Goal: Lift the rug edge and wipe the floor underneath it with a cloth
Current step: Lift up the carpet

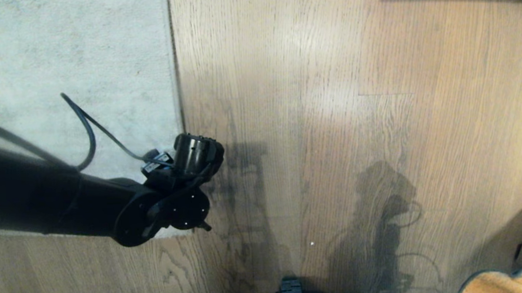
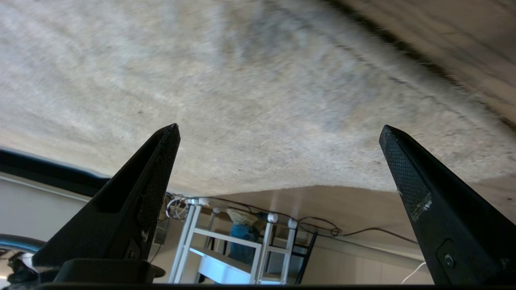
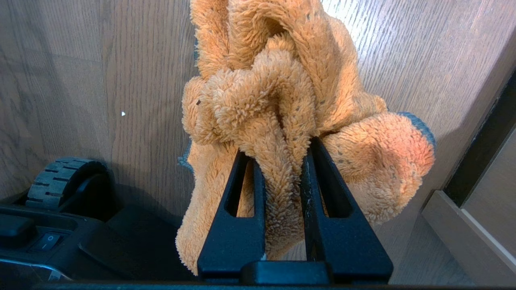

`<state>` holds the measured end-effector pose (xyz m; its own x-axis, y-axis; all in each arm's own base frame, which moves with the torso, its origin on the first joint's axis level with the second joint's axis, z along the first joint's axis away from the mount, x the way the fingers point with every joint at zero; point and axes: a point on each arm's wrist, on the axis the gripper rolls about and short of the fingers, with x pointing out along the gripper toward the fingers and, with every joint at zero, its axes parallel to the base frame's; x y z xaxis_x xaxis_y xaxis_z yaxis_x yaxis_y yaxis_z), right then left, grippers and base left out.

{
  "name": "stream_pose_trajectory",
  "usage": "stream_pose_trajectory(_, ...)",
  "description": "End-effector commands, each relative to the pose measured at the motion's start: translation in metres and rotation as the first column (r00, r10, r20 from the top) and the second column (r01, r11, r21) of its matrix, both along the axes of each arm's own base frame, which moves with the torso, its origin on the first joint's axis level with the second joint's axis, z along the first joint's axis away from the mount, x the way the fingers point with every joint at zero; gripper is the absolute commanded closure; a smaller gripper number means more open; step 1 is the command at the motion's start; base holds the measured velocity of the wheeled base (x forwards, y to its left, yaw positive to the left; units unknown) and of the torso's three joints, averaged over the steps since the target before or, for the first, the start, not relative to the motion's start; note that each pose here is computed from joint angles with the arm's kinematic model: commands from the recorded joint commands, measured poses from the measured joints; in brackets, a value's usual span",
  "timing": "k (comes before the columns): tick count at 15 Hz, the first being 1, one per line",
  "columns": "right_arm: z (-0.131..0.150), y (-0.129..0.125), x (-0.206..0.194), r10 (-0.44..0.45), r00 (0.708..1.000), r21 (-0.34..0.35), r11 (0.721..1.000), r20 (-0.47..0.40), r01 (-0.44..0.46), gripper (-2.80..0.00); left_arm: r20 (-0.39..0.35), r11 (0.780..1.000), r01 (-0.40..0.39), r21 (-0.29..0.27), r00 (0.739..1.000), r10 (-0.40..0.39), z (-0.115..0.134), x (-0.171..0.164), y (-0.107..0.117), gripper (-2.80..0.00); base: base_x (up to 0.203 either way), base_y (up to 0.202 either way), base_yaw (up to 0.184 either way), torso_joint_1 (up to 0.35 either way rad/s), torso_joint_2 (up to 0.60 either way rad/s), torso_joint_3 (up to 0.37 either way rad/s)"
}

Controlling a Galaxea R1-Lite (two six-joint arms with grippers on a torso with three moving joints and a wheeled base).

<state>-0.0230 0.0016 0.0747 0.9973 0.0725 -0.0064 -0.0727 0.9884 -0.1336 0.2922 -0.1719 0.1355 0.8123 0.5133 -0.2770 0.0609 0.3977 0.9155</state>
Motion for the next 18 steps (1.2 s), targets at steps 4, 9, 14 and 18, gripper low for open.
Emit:
stream_pose_trajectory(4,0.0,0.0,0.0,0.001,1.0,-0.001,1.0,-0.001,-0.001,0.0,-0.032,1.0,-0.008,0.026,0.999,0.008,-0.019,0.014,-0.007,-2.8,0.0,0.0,0.0,0.0,0.0,0.0)
stream_pose_trajectory(9,0.0,0.0,0.0,0.001,1.0,-0.001,1.0,-0.001,-0.001,0.0,-0.025,1.0,-0.021,0.021,0.999,0.022,-0.022,0.025,-0.008,-2.8,0.0,0.0,0.0,0.0,0.0,0.0)
stream_pose_trajectory(14,0.0,0.0,0.0,0.001,1.0,-0.001,1.0,-0.001,-0.001,0.0,-0.004,0.999,-0.038,0.007,0.999,0.038,-0.024,0.031,-0.005,-2.8,0.0,0.0,0.0,0.0,0.0,0.0)
stream_pose_trajectory(18,0.0,0.0,0.0,0.001,1.0,-0.001,1.0,-0.001,-0.001,0.0,0.011,0.999,-0.046,-0.002,0.999,0.046,-0.019,0.035,-0.003,-2.8,0.0,0.0,0.0,0.0,0.0,0.0)
